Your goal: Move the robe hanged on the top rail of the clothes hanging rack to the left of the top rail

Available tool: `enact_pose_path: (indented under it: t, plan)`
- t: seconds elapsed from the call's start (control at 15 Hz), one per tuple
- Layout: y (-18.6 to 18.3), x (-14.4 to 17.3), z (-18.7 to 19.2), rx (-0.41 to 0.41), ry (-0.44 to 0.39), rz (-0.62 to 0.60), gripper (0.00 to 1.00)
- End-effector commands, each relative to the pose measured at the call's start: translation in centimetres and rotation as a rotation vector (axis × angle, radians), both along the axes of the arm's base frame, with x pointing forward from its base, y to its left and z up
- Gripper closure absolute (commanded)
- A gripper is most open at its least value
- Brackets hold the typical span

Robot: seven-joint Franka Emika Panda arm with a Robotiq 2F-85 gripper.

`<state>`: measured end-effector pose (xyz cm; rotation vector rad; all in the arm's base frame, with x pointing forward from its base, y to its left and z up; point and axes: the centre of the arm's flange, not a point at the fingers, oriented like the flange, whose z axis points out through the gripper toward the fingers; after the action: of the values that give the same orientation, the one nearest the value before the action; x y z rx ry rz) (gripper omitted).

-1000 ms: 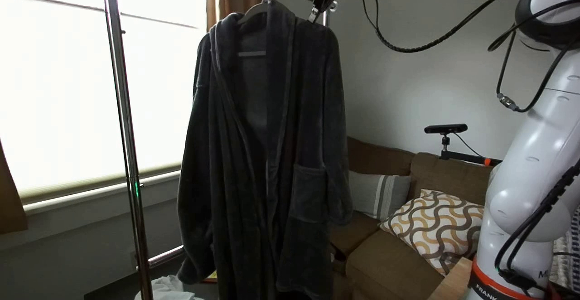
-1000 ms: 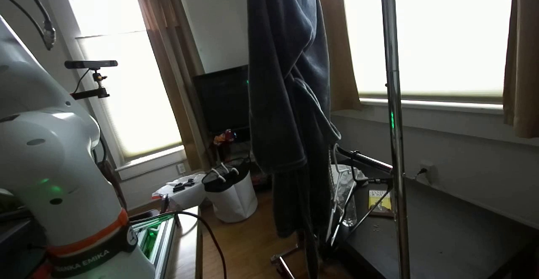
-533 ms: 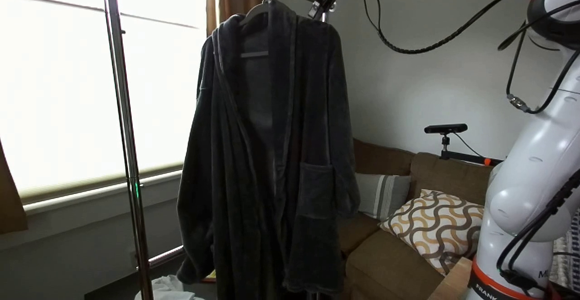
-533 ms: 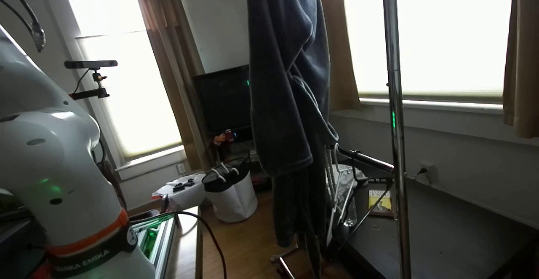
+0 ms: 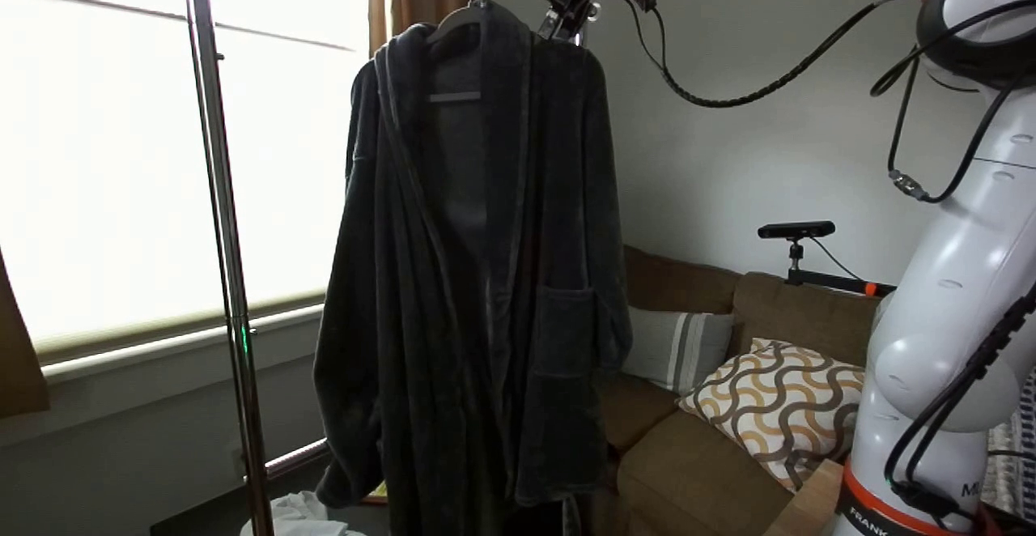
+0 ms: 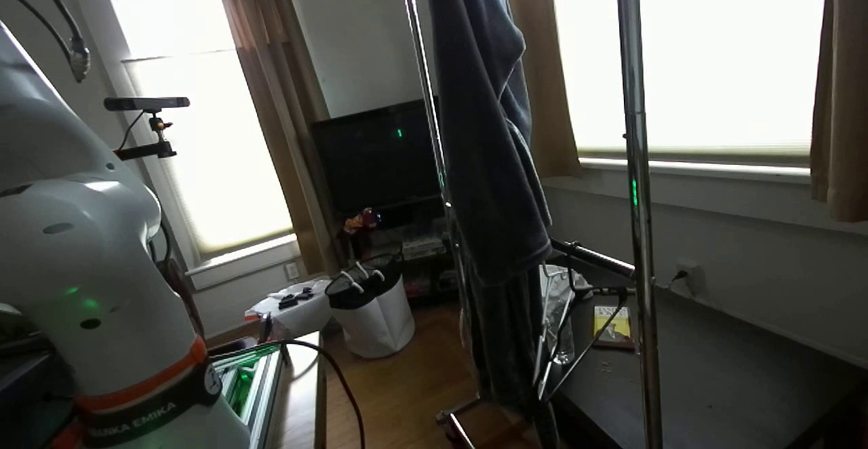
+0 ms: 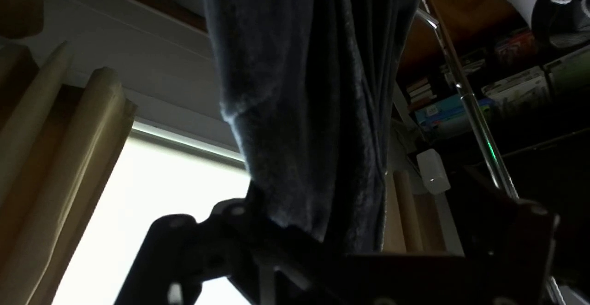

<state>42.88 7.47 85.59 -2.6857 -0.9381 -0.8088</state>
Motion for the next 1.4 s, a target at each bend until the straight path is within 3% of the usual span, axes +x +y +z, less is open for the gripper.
enact_pose_path:
  t: [0.0, 0.07, 0.2, 0.8, 1.13, 1.33]
  plan:
    - [0.1, 0.2, 0.1, 0.029, 0.004, -0.004, 0.04]
    - [0.0, 0.1, 0.2, 0.027, 0.008, -0.007, 0.24]
    - [-0.2, 0.0, 0.1, 0.025, 0.019, -0.006, 0.31]
    - [-0.8, 0.3, -0.3, 0.039, 0.04, -0.008, 0.99]
    - [-0.3, -1.7, 0.5, 0.052, 0.052, 0.046, 0.98]
    - [0.5, -4.4, 2.2, 0.055, 0.008, 0.042, 0.98]
